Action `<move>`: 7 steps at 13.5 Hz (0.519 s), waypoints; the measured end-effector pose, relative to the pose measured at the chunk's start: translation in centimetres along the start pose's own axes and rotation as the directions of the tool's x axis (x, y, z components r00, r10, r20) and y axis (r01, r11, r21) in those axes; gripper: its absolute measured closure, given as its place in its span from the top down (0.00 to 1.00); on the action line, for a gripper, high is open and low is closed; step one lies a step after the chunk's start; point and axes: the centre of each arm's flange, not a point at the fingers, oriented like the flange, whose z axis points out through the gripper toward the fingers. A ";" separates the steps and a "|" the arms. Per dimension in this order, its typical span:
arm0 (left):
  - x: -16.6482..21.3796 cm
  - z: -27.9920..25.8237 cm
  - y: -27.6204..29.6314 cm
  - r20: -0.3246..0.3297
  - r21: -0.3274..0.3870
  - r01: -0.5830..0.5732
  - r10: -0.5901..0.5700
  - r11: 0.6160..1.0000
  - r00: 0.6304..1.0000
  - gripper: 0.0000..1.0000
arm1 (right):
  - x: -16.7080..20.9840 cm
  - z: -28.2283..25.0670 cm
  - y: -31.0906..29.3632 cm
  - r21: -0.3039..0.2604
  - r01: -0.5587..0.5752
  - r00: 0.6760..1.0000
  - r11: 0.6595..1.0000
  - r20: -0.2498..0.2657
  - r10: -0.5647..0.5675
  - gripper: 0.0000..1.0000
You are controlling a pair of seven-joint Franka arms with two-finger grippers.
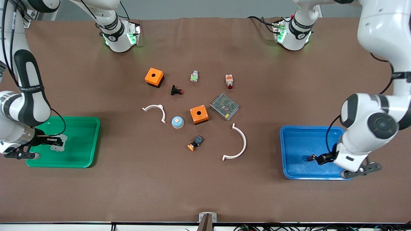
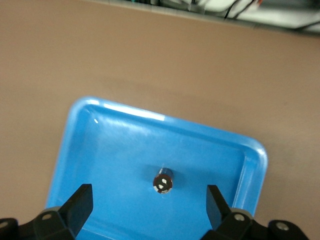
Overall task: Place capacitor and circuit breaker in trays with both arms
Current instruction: 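Release the capacitor in the blue tray and lift the left gripper away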
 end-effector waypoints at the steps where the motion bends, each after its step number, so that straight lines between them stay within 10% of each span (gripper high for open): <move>1: 0.3 -2.4 -0.5 -0.024 0.001 -0.026 0.027 1.000 0.999 1.00 | -0.2 1.4 -0.2 0.001 0.002 1.000 1.000 0.002 -0.002 0.40; 7: -2.9 -16.4 -3.3 0.077 -0.037 -0.099 0.102 0.994 0.992 1.00 | -1.0 2.8 0.9 0.001 -0.016 1.000 1.000 0.009 0.016 0.40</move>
